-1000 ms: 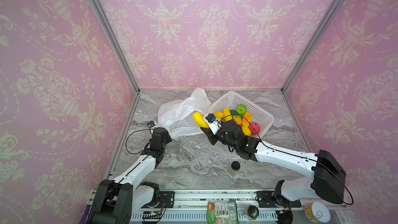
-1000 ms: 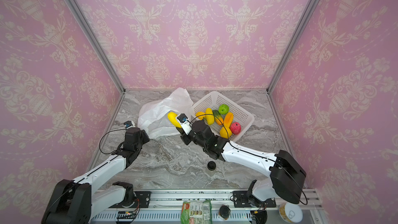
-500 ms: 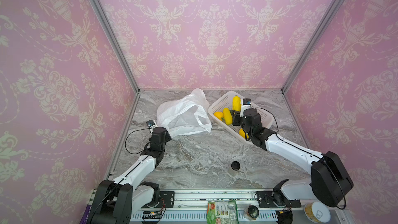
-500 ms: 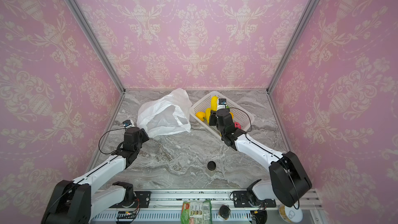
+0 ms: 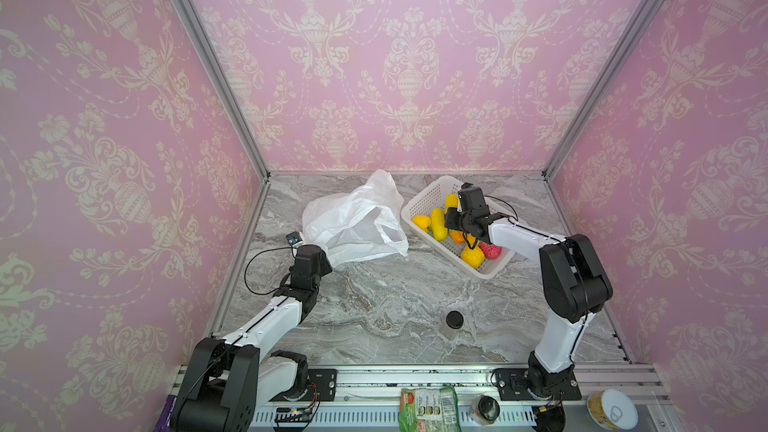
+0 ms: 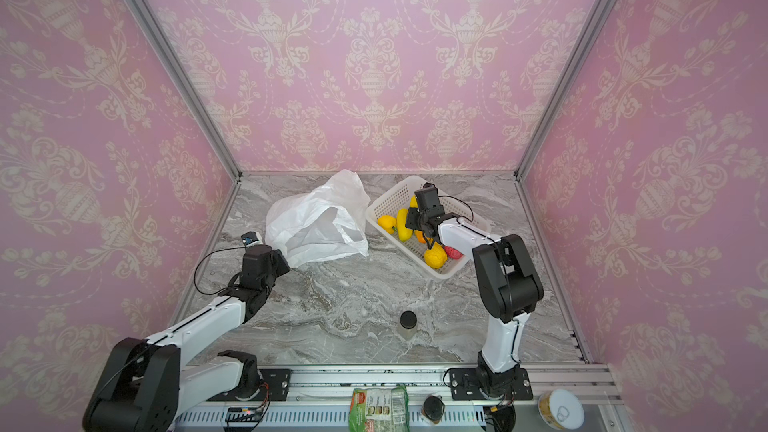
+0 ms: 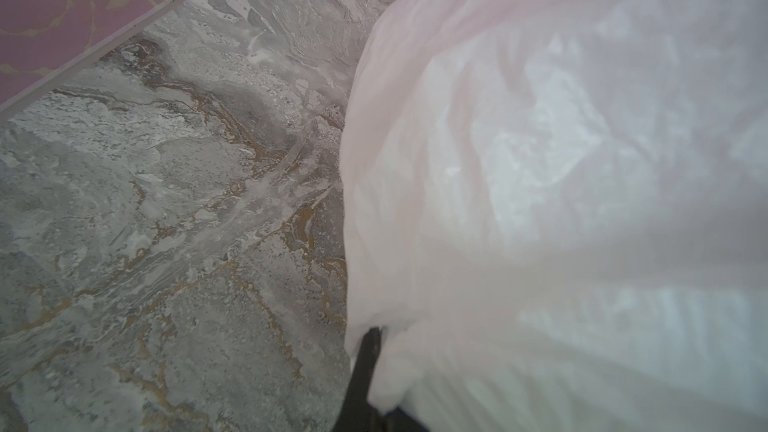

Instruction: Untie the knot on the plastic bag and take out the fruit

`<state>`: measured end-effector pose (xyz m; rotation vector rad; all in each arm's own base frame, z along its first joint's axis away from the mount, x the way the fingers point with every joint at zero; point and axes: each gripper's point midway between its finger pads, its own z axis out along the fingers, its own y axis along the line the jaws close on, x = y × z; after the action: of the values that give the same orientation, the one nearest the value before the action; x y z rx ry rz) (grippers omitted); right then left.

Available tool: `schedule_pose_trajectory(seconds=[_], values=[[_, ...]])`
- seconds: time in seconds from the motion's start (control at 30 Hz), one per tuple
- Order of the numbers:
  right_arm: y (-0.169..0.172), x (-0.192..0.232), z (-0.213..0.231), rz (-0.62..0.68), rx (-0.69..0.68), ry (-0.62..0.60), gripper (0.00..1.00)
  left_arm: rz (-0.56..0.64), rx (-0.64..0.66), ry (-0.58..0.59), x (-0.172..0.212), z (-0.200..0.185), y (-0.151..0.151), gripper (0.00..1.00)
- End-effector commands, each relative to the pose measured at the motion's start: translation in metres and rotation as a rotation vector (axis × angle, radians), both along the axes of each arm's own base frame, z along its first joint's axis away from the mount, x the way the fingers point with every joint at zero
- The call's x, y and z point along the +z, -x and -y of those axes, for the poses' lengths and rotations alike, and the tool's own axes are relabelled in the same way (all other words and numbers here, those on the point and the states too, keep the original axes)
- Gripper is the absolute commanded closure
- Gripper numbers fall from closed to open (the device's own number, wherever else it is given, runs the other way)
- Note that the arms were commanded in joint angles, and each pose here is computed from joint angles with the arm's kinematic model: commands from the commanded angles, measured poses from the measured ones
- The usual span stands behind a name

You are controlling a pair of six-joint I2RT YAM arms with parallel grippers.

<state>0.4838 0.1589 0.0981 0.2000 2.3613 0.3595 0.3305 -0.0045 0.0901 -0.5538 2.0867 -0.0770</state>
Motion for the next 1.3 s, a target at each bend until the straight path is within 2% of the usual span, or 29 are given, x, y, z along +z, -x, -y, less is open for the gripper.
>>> schedule_pose_trajectory(seconds=[0.0, 0.07, 0.2, 0.4, 0.57, 0.8, 0.93, 1.03, 1.17, 1.27], values=[[-0.019, 0.007, -0.007, 0.004, -0.003, -0.047, 0.69, 0.022, -0.026, -0.011, 0.011, 0.002, -0.008, 1.0], [-0.028, 0.003, -0.008, -0.001, -0.015, -0.063, 0.62, 0.023, -0.028, -0.014, 0.012, 0.002, -0.009, 1.0], [-0.036, -0.002, -0.01, 0.001, -0.022, -0.07, 0.4, 0.018, -0.037, -0.014, 0.011, 0.003, -0.009, 1.0], [-0.033, 0.009, -0.006, 0.039, -0.03, -0.076, 0.24, 0.019, -0.05, -0.01, 0.011, 0.006, -0.009, 1.0], [-0.017, 0.042, 0.007, 0.107, -0.038, -0.045, 0.2, 0.017, -0.08, -0.004, 0.011, 0.011, -0.015, 1.0], [0.036, 0.086, 0.031, 0.216, -0.047, -0.025, 0.15, 0.062, -0.185, 0.055, 0.033, 0.034, -0.029, 1.0], [0.061, 0.1, 0.05, 0.268, -0.089, 0.006, 0.1, 0.061, -0.266, 0.101, 0.05, 0.053, -0.041, 1.0], [0.074, 0.102, 0.059, 0.28, -0.107, 0.022, 0.07, 0.064, -0.265, 0.113, 0.057, 0.056, -0.049, 1.0], [0.085, 0.103, 0.059, 0.269, -0.091, 0.007, 0.06, -0.012, -0.228, 0.058, 0.061, 0.048, -0.068, 1.0], [0.093, 0.106, 0.053, 0.239, -0.049, -0.014, 0.06, -0.084, -0.253, 0.077, 0.047, 0.056, -0.074, 1.0]])
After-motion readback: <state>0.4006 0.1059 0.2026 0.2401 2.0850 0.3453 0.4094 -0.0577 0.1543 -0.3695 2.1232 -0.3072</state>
